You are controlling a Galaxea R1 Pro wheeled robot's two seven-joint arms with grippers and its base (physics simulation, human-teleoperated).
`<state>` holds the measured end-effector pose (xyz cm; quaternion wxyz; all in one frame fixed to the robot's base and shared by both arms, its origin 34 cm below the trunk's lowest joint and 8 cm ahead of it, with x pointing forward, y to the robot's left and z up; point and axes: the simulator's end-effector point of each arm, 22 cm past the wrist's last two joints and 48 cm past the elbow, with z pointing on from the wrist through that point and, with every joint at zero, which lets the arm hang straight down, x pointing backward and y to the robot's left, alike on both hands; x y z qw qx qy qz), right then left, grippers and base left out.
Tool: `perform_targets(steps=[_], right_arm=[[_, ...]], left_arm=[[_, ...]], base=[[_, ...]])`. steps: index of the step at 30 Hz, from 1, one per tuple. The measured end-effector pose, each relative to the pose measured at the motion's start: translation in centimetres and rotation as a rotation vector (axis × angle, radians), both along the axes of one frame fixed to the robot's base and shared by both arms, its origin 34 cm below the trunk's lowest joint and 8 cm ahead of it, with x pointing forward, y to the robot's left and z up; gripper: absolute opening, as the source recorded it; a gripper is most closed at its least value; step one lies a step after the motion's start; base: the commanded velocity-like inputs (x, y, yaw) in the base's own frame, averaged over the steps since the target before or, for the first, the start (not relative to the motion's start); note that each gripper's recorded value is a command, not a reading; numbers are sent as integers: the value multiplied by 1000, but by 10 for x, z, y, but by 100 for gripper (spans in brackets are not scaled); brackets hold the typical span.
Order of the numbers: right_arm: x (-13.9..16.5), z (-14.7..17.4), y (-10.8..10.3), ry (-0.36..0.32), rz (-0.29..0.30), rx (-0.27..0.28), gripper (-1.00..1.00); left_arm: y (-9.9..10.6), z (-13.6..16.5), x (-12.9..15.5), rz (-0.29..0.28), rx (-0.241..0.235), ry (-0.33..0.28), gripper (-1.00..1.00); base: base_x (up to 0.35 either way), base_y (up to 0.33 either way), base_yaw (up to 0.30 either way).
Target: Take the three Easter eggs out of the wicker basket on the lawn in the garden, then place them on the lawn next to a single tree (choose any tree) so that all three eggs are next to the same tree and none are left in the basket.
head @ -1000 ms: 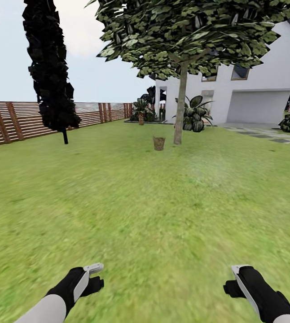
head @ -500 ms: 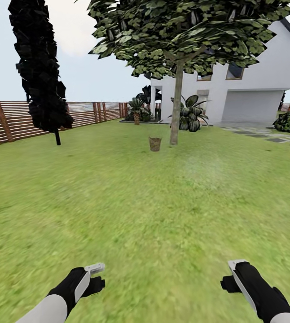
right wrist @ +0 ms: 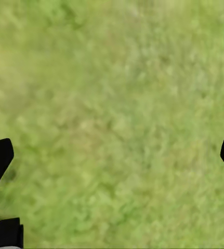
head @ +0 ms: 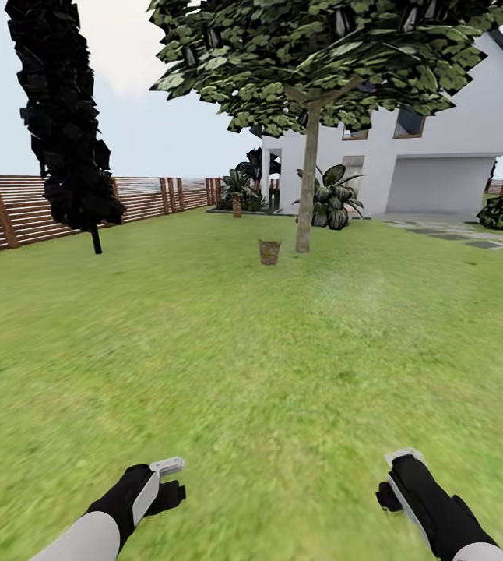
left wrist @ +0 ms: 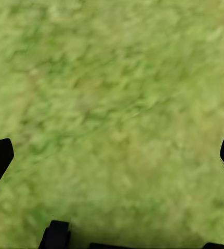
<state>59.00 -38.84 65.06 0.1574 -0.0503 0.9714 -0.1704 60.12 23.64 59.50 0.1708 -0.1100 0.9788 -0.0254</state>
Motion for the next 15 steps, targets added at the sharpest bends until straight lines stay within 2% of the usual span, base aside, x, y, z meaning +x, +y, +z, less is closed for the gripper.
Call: perform_targets(steps=[2, 5, 7, 9, 11, 15], right_arm=[[0, -3, 5, -15, -36, 63, 100], [1, -6, 14, -23, -54, 130, 100], [1, -4, 7, -30, -68, 145, 100], [0, 0, -12, -37, -93, 167, 100], [3, 5, -13, -50, -98, 240, 100], [6, 8, -9, -46, -49, 231, 100]], left_arm=[[1, 0, 0, 0, 1, 0, 100], [2, 0, 0, 2, 2, 0, 100], [1, 0, 0, 1, 1, 0, 100], [0, 0, 0, 1, 0, 0, 100], [0, 0, 0, 1, 0, 0, 100], [0, 0, 0, 1, 0, 0, 100]], base=[[343, 0, 0], [343, 0, 0], [343, 0, 0], [343, 0, 0], [343, 0, 0], [343, 0, 0]])
